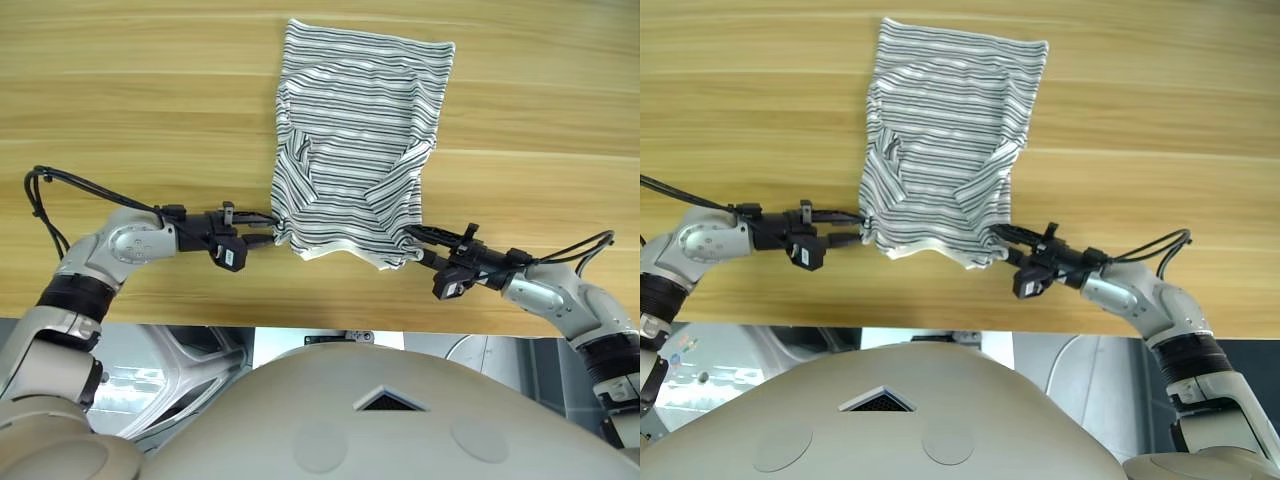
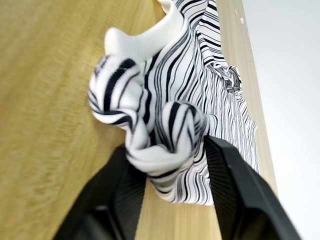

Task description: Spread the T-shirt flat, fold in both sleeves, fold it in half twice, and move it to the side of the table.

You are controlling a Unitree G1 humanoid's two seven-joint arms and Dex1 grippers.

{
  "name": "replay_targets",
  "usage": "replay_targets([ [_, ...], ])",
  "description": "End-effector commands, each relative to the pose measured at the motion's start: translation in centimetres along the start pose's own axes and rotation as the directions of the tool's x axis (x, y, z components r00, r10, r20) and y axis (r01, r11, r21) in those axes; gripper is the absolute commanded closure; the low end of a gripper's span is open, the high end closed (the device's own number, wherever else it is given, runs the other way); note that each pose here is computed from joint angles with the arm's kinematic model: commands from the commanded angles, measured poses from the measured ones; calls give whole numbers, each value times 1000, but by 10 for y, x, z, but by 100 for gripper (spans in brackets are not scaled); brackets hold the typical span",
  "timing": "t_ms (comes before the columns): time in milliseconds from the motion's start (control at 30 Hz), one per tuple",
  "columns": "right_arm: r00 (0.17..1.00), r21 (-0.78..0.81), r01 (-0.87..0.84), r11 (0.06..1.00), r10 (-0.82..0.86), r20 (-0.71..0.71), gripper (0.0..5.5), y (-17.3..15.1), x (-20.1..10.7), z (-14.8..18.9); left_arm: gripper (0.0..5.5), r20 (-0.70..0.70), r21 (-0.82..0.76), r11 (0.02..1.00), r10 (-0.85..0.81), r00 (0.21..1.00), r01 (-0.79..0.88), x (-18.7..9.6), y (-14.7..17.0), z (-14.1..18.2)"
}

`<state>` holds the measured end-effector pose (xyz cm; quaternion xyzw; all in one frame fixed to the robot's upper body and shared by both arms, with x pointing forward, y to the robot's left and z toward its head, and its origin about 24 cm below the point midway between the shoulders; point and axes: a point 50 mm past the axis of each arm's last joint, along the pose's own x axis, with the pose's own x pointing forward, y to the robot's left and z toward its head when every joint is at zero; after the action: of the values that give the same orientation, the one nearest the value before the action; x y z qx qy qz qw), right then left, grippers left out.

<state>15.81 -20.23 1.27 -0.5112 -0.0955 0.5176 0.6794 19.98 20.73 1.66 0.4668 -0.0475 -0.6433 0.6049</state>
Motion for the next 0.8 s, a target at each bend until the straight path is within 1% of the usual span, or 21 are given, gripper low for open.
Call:
replay_targets([
  [33, 996, 1, -84, 996, 84, -6, 440, 9, -4, -1, 391, -8, -64, 985, -162, 987, 161, 14, -29, -4],
  [133, 995, 1, -97, 995, 97, -4, 504, 10, -5, -2, 391, 0, -74, 985, -159, 987, 158, 20, -30, -6],
  [233, 995, -1, -103, 995, 103, -5, 547, 11, -3, -3, 391, 5, -77, 985, -155, 988, 155, 23, -30, -8],
  [267, 994, -1, -105, 995, 105, -4, 550, 11, -3, -3, 391, 5, -76, 986, -149, 989, 149, 23, -30, -8],
  [333, 994, 8, -105, 994, 105, -14, 550, 15, -3, -5, 391, -54, -146, 989, 20, 998, -27, 12, -26, -13],
  [400, 994, 14, -103, 995, 104, -20, 550, 16, -5, -6, 391, -130, -191, 971, 123, 984, -146, -5, -31, -16],
  [533, 995, 15, -93, 996, 94, -21, 550, 16, -5, -7, 391, -278, -209, 943, 196, 940, -258, -38, -36, -28],
  [667, 996, 14, -93, 996, 93, -16, 550, 17, -3, -6, 391, -305, -216, 945, 172, 937, -244, -45, -43, -27],
  [800, 996, 12, -88, 996, 88, -12, 550, 16, -1, -6, 391, -253, -211, 963, 113, 961, -169, -34, -44, -21],
])
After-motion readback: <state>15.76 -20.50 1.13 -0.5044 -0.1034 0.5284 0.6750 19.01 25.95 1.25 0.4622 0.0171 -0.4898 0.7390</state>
